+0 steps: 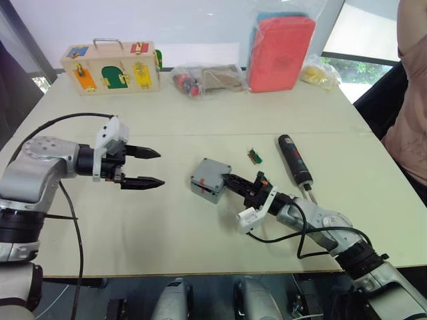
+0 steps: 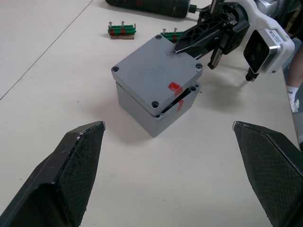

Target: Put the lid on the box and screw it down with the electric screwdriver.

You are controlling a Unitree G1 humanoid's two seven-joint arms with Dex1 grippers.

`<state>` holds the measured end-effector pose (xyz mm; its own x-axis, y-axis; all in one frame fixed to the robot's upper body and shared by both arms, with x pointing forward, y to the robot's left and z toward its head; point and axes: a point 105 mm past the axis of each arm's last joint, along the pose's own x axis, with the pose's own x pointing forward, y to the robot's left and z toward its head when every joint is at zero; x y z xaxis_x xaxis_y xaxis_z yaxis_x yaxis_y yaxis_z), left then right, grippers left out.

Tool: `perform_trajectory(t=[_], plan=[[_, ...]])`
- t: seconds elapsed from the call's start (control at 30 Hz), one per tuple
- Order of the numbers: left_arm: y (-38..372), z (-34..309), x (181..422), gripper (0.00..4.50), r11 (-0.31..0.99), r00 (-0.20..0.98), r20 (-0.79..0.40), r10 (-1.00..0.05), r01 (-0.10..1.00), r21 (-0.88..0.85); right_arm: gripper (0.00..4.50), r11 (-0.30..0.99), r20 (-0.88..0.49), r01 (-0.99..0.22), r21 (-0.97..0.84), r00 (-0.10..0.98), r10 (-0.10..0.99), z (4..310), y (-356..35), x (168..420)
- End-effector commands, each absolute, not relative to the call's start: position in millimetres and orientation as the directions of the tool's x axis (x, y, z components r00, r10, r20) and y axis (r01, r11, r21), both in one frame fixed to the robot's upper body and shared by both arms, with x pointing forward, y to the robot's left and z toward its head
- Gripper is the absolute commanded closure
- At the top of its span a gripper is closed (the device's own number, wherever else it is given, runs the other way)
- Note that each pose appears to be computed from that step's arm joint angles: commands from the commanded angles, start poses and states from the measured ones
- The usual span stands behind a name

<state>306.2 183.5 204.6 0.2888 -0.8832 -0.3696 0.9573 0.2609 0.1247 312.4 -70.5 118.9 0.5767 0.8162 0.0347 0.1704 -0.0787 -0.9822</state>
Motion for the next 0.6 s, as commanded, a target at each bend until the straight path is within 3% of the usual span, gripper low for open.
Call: perform_trajectory(t=[0.03,0.6], plan=[[181.1,217.0,305.8,0.06,0.247,0.292,-0.349,-0.890,0.954,0.170,4.37,-0.087,0.029,0.177,-0.980,0.569,0.822,118.5,-68.5,310.6],[181.5,214.9,304.4,0.06,0.248,0.295,-0.351,-0.889,0.953,0.172,4.37,-0.124,-0.010,0.174,-0.977,0.543,0.840,113.5,-67.3,308.5]])
